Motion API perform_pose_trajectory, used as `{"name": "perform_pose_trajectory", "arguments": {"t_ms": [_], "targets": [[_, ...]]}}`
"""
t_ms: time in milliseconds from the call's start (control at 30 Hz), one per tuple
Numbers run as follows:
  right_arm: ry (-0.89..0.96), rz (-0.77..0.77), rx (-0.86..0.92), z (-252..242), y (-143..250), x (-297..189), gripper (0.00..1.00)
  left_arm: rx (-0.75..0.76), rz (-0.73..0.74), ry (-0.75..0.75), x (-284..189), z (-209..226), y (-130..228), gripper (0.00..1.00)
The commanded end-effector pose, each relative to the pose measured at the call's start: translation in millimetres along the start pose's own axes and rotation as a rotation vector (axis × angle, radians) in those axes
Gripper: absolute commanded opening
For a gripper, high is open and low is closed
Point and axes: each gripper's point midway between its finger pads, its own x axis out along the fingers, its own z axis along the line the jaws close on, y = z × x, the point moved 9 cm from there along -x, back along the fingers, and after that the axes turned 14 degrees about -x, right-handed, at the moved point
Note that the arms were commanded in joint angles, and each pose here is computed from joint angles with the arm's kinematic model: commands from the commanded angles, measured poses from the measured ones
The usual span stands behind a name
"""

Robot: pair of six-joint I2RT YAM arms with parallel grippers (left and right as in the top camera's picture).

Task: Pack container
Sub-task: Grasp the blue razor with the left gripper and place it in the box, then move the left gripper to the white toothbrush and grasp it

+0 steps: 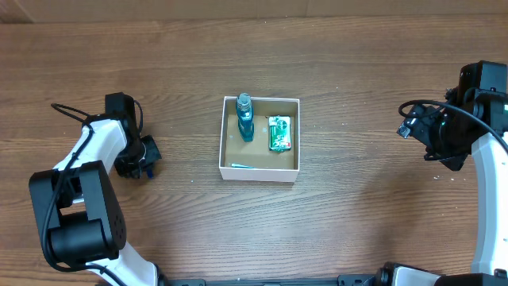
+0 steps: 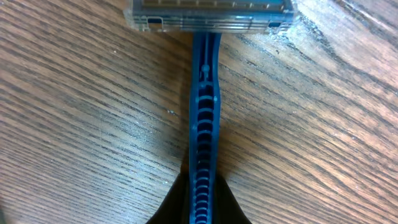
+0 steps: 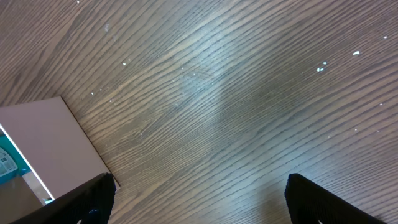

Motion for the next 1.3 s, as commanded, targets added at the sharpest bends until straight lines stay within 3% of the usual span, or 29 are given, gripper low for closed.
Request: {"name": "perform_pose_trajectory", "arguments": {"t_ms": [0,67,100,167,233,300,400,667,733,800,967,1033,1133,1267], "targets": [[-0.006,-0.006,-0.006,0.2,-0.7,-1.1,0.9,0.008,0.009,-0.019,-12.4,-2.3,-4.2,0.04],[-0.006,-0.006,-0.006,0.2,-0.7,-1.1,0.9,0.069,-0.069,0.03,-49.1,-17.6,-10.3,0.04],[-0.006,-0.006,-0.006,0.2,-0.7,-1.1,0.9,0.147,-0.171,0.1,-94.6,-38.9,-5.1,0.04],[-0.007,-0.006,-0.006,0.2,-0.8,-1.1,0.9,0.278,-0.287,0.191,-141.0,-64.7,13.3,0.04],[-0.007,-0.009,-0.006,0.3,-1.2,-1.1,0.9,0.583,-0.454,0.322,-195.5,-105.9,62.5,0.04],[-0.007,-0.011,-0.006,0.3,-1.5,-1.1,0.9,0.842,-0.567,0.36,-216.1,-137.8,117.4,0.04],[-0.008,-0.014,-0.006,0.4,-1.9,-1.1,0.9,1.096,-0.576,0.308,-198.0,-174.2,179.0,0.04],[-0.007,-0.009,-0.006,0.3,-1.2,-1.1,0.9,1.183,-0.353,0.098,-94.5,-210.6,185.0,0.05],[-0.007,-0.009,-0.006,0.3,-1.2,-1.1,0.9,1.189,-0.324,0.067,-84.5,-209.9,185.0,0.26],[-0.007,-0.009,-0.006,0.3,-1.2,-1.1,0.9,1.179,-0.326,0.066,-96.0,-208.2,184.7,0.43],[-0.007,-0.01,-0.006,0.3,-1.4,-1.1,0.9,0.986,-0.468,0.13,-208.6,-182.8,176.6,0.48],[-0.007,-0.01,-0.006,0.3,-1.4,-1.1,0.9,0.836,-0.54,0.172,-244.6,-155.8,164.7,0.59],[-0.007,-0.01,-0.006,0.3,-1.4,-1.1,0.9,0.49,-0.529,0.163,-273.0,-86.0,122.0,0.64],[-0.007,-0.01,-0.006,0.3,-1.3,-1.1,0.9,0.09,-0.397,0.099,-253.5,0.6,53.9,0.64]]}}
